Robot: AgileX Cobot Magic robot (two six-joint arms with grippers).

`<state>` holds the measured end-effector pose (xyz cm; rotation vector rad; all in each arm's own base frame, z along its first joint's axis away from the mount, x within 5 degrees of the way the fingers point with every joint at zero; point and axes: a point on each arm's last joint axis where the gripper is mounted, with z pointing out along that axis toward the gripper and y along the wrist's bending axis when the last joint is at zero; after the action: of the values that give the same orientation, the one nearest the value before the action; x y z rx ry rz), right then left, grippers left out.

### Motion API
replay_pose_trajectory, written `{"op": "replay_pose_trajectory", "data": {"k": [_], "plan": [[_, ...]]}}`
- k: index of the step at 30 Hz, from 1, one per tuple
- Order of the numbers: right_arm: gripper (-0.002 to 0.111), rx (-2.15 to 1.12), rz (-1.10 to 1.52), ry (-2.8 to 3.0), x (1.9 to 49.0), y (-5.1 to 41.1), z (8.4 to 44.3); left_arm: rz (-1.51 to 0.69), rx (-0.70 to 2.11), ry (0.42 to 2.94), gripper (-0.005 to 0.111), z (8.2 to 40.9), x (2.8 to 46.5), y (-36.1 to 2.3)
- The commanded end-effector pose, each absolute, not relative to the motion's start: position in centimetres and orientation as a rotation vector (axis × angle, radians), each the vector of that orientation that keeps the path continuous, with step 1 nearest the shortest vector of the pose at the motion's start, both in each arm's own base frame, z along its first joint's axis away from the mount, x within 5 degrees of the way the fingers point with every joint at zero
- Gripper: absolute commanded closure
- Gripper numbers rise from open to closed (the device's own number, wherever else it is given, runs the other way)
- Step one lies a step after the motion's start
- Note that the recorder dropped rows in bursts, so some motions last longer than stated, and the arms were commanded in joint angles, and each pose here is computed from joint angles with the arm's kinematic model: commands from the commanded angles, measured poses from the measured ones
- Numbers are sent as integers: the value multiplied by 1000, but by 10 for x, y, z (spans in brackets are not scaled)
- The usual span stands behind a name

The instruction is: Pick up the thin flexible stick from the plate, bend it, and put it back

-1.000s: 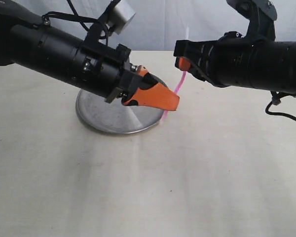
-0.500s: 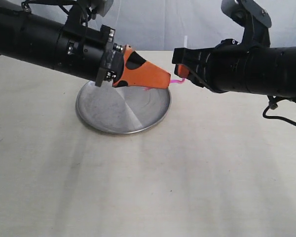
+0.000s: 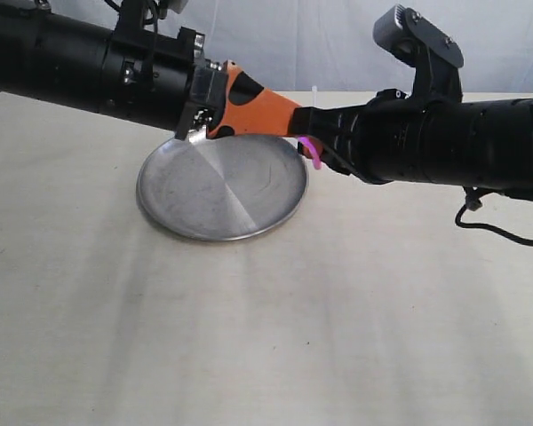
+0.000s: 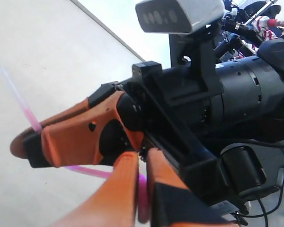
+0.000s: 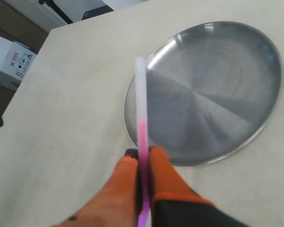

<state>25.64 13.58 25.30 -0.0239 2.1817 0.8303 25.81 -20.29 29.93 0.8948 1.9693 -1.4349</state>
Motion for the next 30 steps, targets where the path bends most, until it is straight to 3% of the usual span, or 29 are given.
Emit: {"op": "replay_pose_trajectory", "data": {"k": [1,30], "plan": [[109,-79,941,2177,249,146,255,-1305,815,2019,106,294,270,-199],[109,-240,1109,2139,239,157,261,-1161,782,2073,106,287,277,-195]]}}
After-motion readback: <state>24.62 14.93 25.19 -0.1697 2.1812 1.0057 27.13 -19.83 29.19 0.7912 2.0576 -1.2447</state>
